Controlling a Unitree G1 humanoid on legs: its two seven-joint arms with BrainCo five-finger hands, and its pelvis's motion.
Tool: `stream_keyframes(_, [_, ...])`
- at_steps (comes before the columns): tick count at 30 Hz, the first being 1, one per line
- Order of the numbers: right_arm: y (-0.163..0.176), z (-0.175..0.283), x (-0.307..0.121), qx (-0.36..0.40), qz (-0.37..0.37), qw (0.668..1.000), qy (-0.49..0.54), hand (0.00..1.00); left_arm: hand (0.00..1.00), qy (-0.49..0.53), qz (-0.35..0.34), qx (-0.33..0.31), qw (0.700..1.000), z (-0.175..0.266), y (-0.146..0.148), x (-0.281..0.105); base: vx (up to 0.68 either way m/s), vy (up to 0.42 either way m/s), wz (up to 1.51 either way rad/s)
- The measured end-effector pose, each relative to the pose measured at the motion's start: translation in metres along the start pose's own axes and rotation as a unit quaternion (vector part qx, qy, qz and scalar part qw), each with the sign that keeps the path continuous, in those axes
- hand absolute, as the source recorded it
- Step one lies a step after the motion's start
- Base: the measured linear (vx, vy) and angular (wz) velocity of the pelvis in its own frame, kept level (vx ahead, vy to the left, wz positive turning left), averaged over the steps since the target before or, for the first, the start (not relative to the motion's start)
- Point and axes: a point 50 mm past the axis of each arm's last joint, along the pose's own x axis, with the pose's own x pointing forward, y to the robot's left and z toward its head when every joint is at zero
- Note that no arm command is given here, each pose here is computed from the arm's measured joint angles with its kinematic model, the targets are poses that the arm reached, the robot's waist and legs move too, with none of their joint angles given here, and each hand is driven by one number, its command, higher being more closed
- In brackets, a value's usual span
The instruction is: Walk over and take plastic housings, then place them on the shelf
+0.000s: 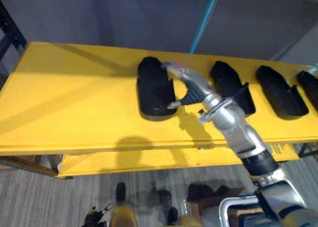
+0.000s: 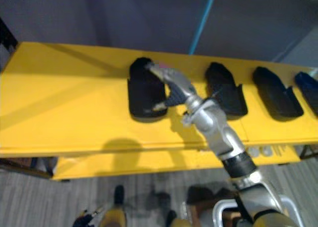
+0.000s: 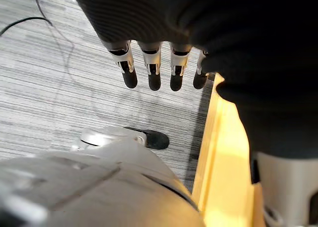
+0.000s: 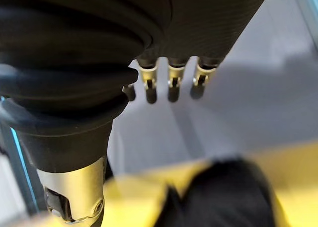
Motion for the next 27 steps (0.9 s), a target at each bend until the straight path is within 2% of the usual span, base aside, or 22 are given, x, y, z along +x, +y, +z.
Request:
stream_keyframes(4, [-0.029, -0.003, -0.018, 0.063, -0.043, 0.997, 0.004, 0.0, 0.0, 0.013, 0.003, 0.009, 1.0, -0.005, 0.002, 0.0, -0.02, -0.006, -0.24])
stream_keyframes(8, [-0.057, -0.022, -0.053, 0.107, -0.121, 0.986, 0.048, 0.0, 0.0, 0.028, 0.008, 0.001, 1.0, -0.012, 0.004, -0.001, -0.03, -0.003, -0.23])
stream_keyframes(12, [-0.073, -0.044, -0.096, 0.13, -0.227, 0.959, 0.113, 0.0, 0.0, 0.029, 0.008, -0.006, 1.0, -0.014, 0.003, -0.001, 0.0, -0.003, -0.22])
stream_keyframes(14, [-0.071, -0.057, -0.128, 0.167, -0.301, 0.927, 0.152, 0.0, 0.0, 0.03, 0.011, -0.007, 0.999, -0.019, 0.005, -0.003, 0.02, -0.007, -0.08])
stream_keyframes(18, [-0.043, -0.077, -0.171, 0.226, -0.369, 0.872, 0.23, 0.0, 0.0, 0.032, 0.008, -0.011, 0.999, -0.023, 0.002, -0.004, 0.01, 0.0, -0.13])
stream_keyframes(20, [-0.015, -0.092, -0.196, 0.261, -0.392, 0.83, 0.3, 0.0, 0.0, 0.025, 0.005, -0.018, 1.0, -0.019, -0.001, -0.003, 0.01, 0.008, -0.02])
stream_keyframes(23, [0.038, -0.109, -0.236, 0.309, -0.413, 0.748, 0.417, 0.0, 0.0, 0.027, 0.003, -0.035, 0.999, -0.021, -0.006, -0.004, 0.03, 0.008, -0.05])
stream_keyframes(27, [0.088, -0.103, -0.27, 0.337, -0.445, 0.666, 0.495, 0.0, 0.0, 0.037, -0.002, -0.056, 0.998, -0.027, -0.013, -0.006, 0.04, 0.004, -0.02])
